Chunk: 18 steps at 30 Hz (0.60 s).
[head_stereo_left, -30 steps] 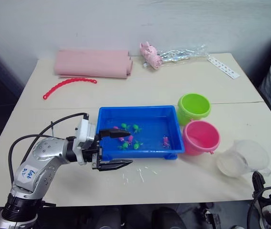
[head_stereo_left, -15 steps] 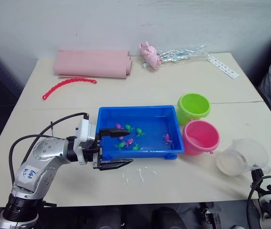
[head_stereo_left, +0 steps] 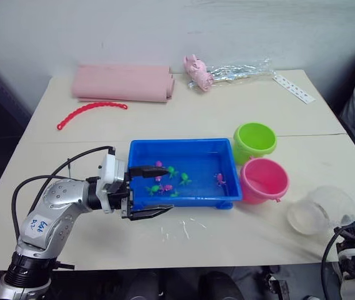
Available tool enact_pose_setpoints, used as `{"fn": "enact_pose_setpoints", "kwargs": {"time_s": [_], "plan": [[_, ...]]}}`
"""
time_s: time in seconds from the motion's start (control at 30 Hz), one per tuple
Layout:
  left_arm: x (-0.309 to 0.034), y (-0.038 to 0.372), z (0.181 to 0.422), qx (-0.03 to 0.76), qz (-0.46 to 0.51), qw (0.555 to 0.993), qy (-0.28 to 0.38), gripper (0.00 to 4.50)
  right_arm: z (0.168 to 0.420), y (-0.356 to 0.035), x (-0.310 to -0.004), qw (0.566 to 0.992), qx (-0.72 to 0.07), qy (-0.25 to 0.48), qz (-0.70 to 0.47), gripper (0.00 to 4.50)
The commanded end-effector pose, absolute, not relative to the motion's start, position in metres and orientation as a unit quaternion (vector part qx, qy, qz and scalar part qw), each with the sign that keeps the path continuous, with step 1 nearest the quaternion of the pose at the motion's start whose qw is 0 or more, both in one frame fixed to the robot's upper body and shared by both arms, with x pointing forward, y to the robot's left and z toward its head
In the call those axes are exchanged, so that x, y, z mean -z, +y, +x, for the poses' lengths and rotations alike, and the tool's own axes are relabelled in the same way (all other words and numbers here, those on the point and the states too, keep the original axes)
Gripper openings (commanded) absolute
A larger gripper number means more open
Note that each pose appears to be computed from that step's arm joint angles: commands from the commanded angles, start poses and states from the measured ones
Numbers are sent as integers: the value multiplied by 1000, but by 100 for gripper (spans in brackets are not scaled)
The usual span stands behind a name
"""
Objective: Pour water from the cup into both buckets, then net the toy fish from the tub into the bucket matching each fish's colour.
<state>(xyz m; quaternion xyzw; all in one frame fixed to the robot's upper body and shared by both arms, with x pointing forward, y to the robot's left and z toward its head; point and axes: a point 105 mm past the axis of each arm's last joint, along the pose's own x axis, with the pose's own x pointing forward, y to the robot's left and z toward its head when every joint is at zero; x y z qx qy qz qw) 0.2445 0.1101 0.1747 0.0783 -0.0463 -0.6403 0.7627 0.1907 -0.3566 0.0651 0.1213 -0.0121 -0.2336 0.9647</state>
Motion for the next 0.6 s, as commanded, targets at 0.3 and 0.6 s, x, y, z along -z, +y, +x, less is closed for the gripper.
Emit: {"fn": "enact_pose_setpoints", "kwargs": {"time_s": [0.3,0.6], "plan": [[-181,117,242,633,78,767,-71,450,189,-363,-125,976,201,-68,37,6],[-185,111,255,635,81,763,-94,450,207,-363,-182,980,160,-89,-74,6]]}}
